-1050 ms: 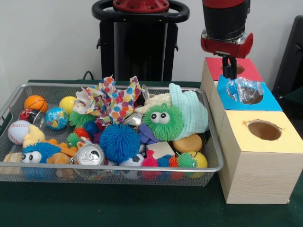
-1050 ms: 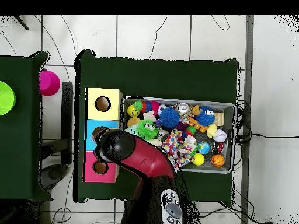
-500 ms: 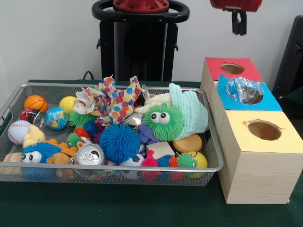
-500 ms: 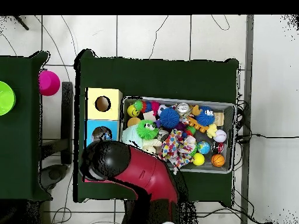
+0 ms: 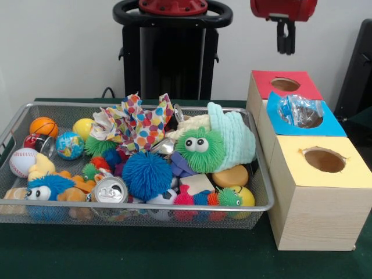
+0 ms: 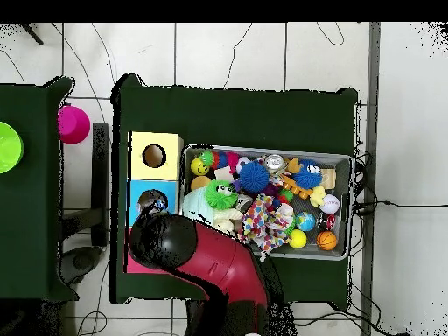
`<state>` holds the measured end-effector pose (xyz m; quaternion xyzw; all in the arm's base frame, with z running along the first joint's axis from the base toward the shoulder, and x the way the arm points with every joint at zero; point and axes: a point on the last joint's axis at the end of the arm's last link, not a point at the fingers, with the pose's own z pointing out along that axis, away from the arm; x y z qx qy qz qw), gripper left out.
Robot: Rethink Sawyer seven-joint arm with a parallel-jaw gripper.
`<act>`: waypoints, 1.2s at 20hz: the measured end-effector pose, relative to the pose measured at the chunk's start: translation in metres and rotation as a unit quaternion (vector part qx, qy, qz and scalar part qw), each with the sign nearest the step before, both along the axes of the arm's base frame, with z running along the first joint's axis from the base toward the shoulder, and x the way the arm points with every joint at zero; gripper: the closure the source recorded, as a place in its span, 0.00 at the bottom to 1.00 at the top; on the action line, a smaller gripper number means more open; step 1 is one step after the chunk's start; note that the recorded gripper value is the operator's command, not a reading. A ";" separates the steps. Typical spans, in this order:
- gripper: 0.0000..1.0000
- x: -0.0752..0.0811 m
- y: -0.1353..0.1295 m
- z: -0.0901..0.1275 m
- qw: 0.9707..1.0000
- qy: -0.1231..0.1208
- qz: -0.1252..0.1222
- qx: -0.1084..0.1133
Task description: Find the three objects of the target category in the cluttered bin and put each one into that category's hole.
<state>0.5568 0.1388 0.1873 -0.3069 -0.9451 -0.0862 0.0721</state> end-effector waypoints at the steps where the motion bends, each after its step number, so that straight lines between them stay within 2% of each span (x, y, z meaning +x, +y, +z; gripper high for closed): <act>1: 1.00 0.001 -0.001 -0.006 1.000 -0.010 -0.001 -0.009; 5: 1.00 -0.002 0.000 -0.021 0.999 -0.038 -0.001 -0.035; 8: 1.00 -0.013 0.003 -0.028 0.998 -0.043 0.000 -0.044; 10: 1.00 -0.021 0.004 -0.031 0.998 -0.041 0.000 -0.046; 13: 1.00 -0.046 0.006 -0.040 0.998 -0.029 0.000 -0.050; 16: 1.00 -0.066 0.009 -0.047 0.999 -0.016 0.002 -0.050; 22: 1.00 -0.094 0.017 -0.065 0.999 0.000 0.006 -0.047; 24: 1.00 -0.097 0.019 -0.068 0.999 0.001 0.008 -0.047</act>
